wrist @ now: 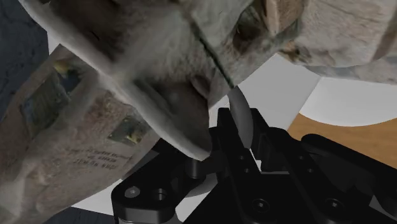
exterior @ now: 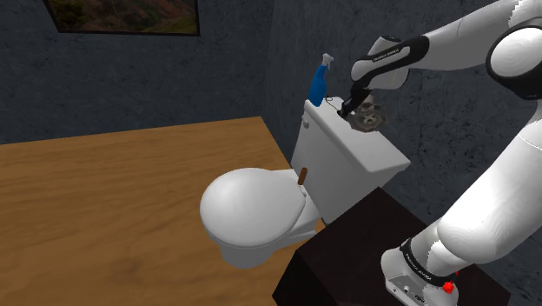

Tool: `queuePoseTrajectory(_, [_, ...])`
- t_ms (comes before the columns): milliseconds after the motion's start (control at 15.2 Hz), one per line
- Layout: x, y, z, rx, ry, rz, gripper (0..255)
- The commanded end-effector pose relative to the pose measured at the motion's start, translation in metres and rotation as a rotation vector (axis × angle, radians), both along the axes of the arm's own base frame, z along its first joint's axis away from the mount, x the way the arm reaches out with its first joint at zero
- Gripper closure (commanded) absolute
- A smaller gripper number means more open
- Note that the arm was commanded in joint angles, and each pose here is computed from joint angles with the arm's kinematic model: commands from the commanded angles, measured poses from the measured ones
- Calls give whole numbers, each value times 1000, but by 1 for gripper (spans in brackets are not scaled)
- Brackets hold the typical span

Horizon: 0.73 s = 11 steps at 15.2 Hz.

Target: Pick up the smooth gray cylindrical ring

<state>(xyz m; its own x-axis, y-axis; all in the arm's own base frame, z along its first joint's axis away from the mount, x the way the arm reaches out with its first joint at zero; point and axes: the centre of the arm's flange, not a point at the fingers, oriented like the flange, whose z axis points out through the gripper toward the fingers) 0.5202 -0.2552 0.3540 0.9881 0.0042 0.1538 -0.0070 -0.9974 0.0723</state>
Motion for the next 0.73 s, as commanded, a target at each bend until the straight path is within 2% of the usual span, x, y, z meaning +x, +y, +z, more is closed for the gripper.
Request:
queuePoseTrajectory(0, [-1,-1,12,0,0,0,255])
queuePoseTrajectory(528, [-1,-1,54,0,0,0,255])
queuePoseTrajectory(660, [-1,-1,55,0,0,0,255])
